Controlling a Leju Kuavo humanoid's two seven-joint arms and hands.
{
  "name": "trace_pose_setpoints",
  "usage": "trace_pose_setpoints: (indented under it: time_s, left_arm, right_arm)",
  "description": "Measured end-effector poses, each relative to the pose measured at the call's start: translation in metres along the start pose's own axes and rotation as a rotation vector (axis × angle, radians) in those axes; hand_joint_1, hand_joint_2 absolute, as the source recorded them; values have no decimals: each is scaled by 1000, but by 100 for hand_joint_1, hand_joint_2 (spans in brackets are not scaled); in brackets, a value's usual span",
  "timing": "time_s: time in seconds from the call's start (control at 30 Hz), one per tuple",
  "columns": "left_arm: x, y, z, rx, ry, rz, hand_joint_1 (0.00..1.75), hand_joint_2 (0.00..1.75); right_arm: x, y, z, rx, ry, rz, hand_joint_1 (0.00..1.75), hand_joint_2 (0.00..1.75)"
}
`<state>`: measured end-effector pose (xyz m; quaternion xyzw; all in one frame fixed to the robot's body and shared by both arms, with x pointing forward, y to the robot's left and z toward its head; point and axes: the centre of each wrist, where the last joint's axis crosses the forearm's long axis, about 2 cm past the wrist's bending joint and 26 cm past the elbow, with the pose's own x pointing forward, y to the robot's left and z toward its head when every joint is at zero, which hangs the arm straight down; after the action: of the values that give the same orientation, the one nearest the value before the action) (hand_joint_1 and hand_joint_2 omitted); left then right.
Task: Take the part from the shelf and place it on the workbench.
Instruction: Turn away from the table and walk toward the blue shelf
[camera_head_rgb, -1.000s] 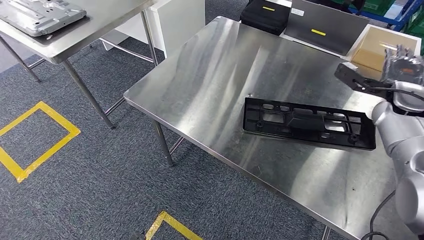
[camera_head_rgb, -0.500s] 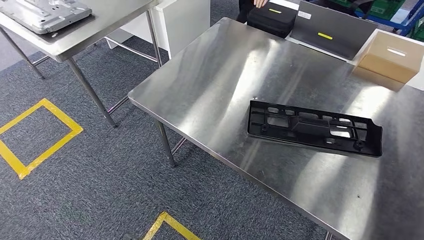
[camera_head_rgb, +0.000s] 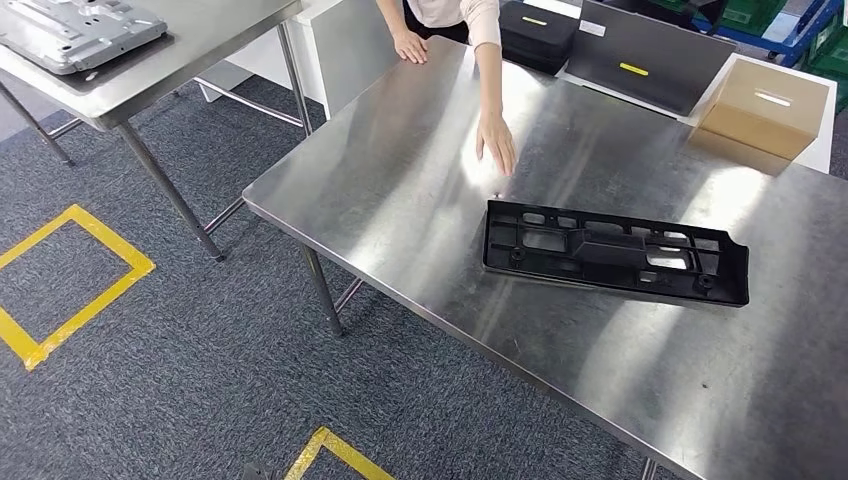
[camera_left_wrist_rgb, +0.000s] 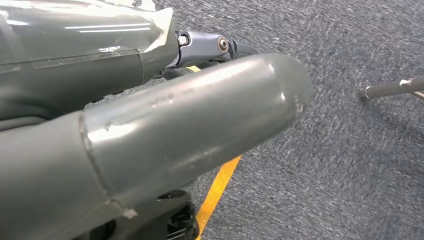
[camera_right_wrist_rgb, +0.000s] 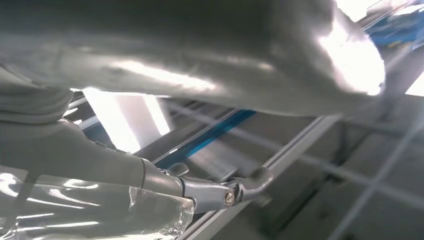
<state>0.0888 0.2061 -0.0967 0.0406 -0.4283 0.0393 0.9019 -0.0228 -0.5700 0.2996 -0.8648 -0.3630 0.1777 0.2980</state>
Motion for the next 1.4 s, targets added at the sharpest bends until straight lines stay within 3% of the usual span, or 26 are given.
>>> trace_pose_setpoints:
  time_s: [0.13, 0.27, 0.4, 0.5, 0.6, 0.73, 0.87, 1.0, 1.17, 1.37, 1.4]
  left_arm:
    - [1, 1, -2, 3, 1, 13, 0, 0]
    - [1, 2, -1, 18, 6, 30, 0, 0]
    - [-1, 4, -1, 32, 13, 40, 0, 0]
    - [-4, 5, 2, 48, 24, 45, 0, 0]
    - [-7, 7, 4, 73, 43, 50, 0, 0]
    - [-9, 10, 5, 87, 54, 54, 0, 0]
    - [-9, 11, 5, 92, 57, 52, 0, 0]
    - [-10, 13, 5, 100, 85, 13, 0, 0]
    - [-13, 18, 7, 76, 156, -80, 0, 0]
    - [-16, 27, 8, 41, 193, -188, 0, 0]
    - [-16, 28, 8, 32, 195, -203, 0, 0]
  right_arm:
    - [9, 1, 52, -13, 72, 82, 0, 0]
    - [21, 20, 94, 14, 137, 102, 0, 0]
    - [34, 49, 133, 140, 266, 107, 0, 0]
    - [49, 89, 182, 307, 412, 127, 0, 0]
    - [77, 129, 242, 608, 534, 139, 0, 0]
    - [108, 150, 285, 822, 608, 63, 0, 0]
    - [123, 157, 303, 917, 648, 14, 0, 175]
    - [146, 163, 326, 1119, 735, -17, 0, 175]
    - [206, 160, 363, 1479, 774, -145, 0, 175]
    - [260, 151, 377, 1741, 780, -240, 0, 175]
    - [265, 150, 378, 1769, 772, -242, 0, 131]
